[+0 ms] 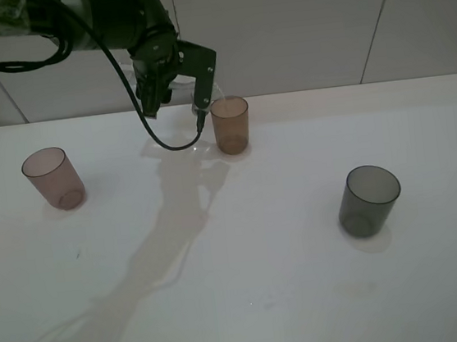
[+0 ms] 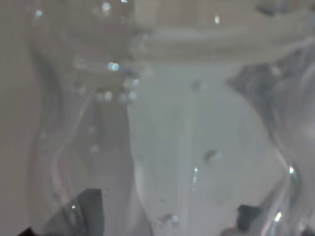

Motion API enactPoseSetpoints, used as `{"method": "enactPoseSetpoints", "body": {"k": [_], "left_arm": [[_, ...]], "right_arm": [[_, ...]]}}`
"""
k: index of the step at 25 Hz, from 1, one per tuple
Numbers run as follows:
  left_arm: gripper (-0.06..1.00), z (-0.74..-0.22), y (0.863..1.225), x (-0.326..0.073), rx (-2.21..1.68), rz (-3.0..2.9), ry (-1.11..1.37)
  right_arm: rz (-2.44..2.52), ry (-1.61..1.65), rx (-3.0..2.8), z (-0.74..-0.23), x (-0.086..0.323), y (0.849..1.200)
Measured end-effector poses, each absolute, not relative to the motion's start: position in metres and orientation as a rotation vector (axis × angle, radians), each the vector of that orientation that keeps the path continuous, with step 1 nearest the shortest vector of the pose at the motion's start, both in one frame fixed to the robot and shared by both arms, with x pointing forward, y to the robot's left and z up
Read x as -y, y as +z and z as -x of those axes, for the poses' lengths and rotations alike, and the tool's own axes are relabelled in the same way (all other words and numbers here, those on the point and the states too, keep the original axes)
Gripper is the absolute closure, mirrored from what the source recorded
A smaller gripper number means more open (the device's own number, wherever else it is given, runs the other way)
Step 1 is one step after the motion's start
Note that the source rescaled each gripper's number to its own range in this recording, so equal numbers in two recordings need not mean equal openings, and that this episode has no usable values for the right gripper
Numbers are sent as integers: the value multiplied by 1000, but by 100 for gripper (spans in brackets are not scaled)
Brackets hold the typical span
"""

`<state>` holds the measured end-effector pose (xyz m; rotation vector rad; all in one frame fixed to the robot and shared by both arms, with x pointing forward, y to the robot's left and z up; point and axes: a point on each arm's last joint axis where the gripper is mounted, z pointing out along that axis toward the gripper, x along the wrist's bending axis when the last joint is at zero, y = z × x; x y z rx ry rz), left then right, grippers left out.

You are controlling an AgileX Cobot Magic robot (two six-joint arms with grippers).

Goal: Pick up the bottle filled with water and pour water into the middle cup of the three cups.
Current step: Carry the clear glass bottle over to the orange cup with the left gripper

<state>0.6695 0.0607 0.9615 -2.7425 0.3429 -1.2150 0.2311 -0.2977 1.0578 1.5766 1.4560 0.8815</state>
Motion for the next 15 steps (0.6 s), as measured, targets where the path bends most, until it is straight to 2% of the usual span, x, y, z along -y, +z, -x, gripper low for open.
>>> {"method": "enactPoseSetpoints", "body": {"k": [15], "left_arm": [[93, -671, 963, -59, -378, 2729, -1241]], "right_arm": [[-1577, 881, -1456, -231, 298, 1058]]}}
